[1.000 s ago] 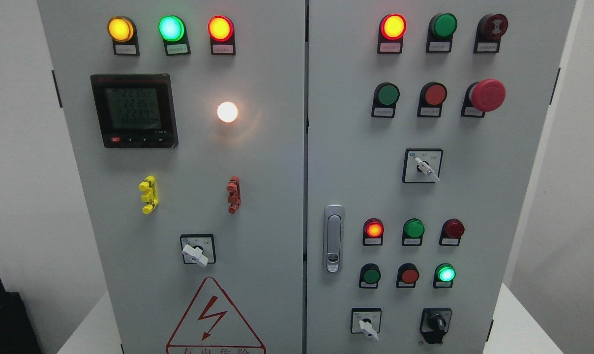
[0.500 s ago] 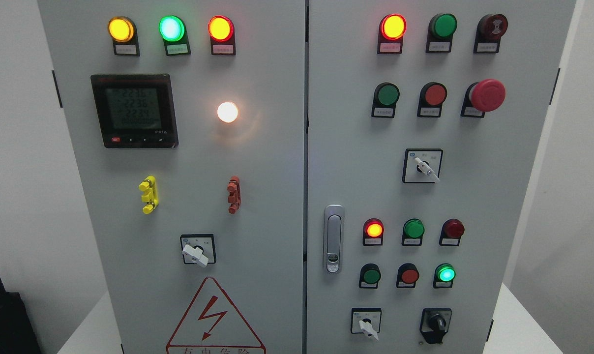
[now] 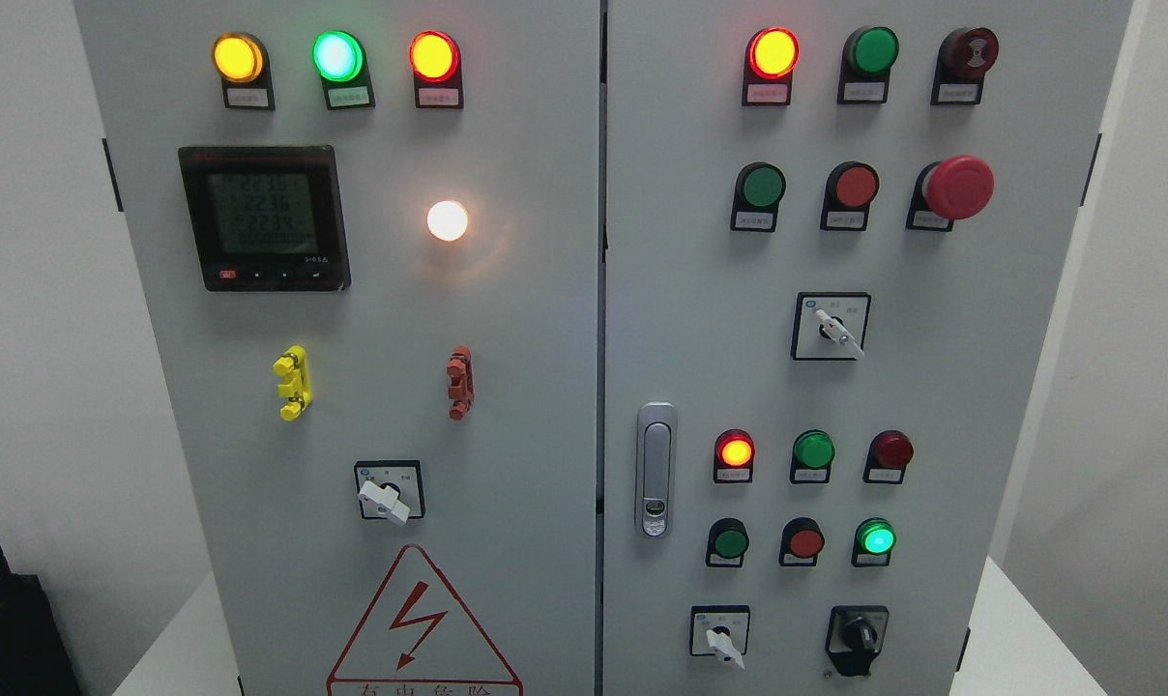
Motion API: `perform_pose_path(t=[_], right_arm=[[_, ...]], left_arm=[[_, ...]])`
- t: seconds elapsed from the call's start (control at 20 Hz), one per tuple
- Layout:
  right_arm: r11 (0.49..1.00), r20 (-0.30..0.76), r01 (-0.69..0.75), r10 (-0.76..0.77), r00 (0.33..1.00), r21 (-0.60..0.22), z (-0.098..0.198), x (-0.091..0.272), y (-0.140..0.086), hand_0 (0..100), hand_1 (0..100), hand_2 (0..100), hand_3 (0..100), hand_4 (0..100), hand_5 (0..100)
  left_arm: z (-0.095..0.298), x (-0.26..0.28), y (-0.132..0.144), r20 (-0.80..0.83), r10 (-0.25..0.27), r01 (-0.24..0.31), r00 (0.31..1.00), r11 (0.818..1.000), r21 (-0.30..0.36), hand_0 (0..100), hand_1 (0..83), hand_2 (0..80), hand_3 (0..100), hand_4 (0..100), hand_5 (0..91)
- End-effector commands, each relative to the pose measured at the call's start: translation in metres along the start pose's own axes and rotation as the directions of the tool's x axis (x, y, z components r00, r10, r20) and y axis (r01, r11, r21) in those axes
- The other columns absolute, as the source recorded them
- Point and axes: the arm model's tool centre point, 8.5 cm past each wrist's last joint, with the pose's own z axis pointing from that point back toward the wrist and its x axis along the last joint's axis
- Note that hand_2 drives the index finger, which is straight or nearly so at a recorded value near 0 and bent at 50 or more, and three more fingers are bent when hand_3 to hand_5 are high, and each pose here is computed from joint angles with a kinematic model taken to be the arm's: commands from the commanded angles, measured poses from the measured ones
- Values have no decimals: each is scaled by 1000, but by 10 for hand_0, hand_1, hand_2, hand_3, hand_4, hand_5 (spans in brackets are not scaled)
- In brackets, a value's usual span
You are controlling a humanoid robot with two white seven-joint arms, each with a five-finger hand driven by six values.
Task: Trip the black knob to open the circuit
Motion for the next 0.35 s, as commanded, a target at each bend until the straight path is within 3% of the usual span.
perform_pose_path(t=[0.0,0.3], right_arm=[[1000,0,3,-3,1000,6,0,1,-3,0,0,0,5,0,0],[1000,0,3,-3,1000,6,0,1,-3,0,0,0,1,0,0]], left_arm=[[-1,5,0,15,-1,1,1000,1000,1,120,389,0,0,0,0],[-1,5,0,15,-1,1,1000,1000,1,120,389,0,0,0,0]])
